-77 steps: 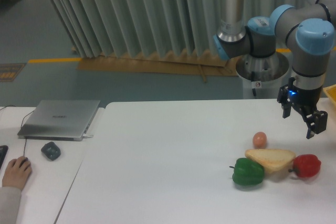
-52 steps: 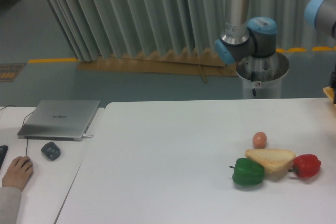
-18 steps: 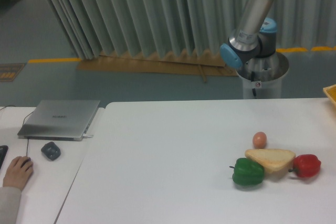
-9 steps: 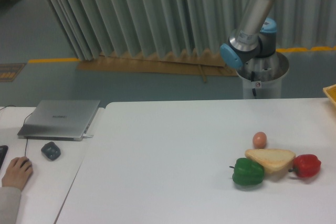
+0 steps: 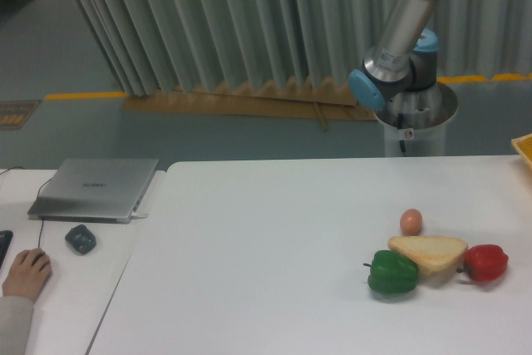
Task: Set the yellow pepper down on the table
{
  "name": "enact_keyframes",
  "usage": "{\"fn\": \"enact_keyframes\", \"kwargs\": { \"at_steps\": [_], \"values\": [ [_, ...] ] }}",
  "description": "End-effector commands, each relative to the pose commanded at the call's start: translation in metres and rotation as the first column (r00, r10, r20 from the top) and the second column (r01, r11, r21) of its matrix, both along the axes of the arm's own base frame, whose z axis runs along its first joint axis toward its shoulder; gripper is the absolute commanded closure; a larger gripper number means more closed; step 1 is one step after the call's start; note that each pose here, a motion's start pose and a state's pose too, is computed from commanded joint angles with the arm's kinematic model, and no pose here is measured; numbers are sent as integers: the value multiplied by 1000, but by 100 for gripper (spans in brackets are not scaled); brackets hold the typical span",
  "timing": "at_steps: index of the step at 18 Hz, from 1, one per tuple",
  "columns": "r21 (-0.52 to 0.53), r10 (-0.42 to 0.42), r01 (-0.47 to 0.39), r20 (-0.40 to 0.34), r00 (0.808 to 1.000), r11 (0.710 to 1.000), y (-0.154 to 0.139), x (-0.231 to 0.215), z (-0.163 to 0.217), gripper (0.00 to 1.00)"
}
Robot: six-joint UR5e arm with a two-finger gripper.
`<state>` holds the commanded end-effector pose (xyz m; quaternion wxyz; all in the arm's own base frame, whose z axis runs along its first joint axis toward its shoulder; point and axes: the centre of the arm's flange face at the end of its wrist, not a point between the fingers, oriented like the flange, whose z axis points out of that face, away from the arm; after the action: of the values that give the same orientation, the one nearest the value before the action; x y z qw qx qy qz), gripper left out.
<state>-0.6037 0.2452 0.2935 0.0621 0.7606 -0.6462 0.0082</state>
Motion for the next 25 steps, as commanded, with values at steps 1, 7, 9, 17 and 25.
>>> {"fn": "enact_keyframes", "kwargs": {
  "at_steps": [1,7,9,17,25],
  "values": [
    [0,11,-11,3,1000,1000,1,1,-2,61],
    [1,35,-35,-17,999,999,1,5,20,64],
    [0,76,-76,7,997,997,0,14,34,64],
    [63,302,-311,124,945,948,48,70,86,64],
    [39,518,-526,127,846,849,138,137,82,64]
  ]
}}
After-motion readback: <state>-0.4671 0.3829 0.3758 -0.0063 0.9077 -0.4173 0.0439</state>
